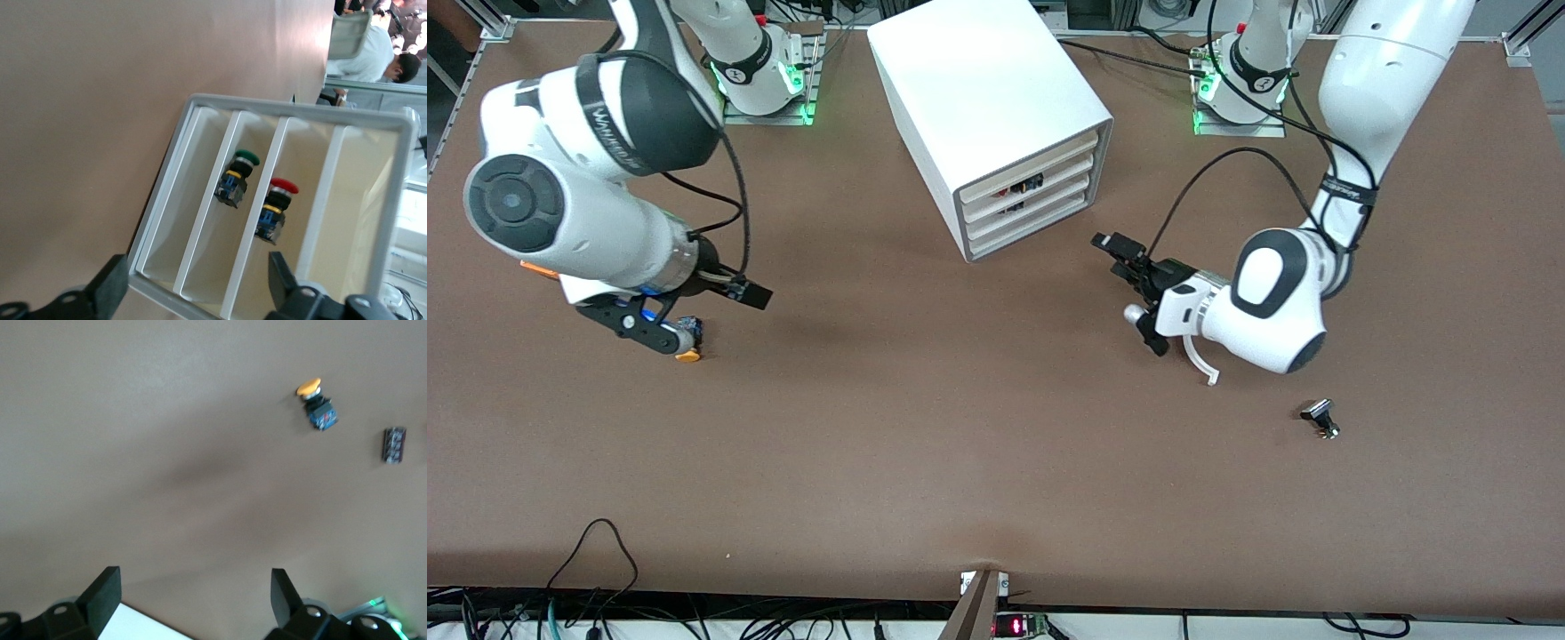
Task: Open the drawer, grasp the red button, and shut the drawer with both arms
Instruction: 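Grasp the drawer handle with the left gripper, then pull the drawer out of the white cabinet with the left gripper, then lower the right gripper into the open drawer onto the red button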
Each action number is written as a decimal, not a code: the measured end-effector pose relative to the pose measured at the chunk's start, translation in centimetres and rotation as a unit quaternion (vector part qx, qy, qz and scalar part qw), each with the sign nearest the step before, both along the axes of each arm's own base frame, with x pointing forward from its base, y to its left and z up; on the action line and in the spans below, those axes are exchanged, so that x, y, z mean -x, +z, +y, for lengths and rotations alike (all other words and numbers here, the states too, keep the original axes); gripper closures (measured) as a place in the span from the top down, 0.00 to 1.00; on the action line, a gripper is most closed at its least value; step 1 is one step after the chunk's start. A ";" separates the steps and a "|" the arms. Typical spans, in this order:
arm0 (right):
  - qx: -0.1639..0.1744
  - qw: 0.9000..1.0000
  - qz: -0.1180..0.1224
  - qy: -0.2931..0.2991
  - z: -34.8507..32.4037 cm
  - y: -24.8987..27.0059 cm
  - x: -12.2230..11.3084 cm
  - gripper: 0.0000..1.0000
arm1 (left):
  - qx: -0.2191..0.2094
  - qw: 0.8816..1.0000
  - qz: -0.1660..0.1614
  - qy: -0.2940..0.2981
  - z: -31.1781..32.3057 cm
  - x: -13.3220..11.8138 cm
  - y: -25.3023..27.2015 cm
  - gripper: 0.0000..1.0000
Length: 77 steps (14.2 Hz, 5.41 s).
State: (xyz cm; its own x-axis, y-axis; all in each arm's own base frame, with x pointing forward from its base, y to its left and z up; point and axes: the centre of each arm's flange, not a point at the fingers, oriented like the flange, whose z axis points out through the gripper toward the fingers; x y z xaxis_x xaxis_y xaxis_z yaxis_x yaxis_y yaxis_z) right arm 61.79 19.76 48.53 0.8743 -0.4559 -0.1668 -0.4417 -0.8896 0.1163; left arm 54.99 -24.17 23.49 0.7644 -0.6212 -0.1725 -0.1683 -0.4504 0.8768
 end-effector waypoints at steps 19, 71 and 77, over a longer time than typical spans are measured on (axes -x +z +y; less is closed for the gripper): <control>-0.032 0.988 -0.051 -0.142 11.1 0.2 0.6 1.00 | 0.086 0.996 -0.003 0.009 -3.6 11.1 -3.9 0.56; -0.118 0.940 -0.087 -0.307 28.6 -0.6 3.7 1.00 | 0.110 0.993 -0.038 0.021 4.0 -2.7 -2.8 0.10; -0.140 0.939 -0.088 -0.302 35.7 -5.6 7.3 1.00 | 0.104 0.994 -0.037 0.025 5.0 -3.8 -2.9 0.10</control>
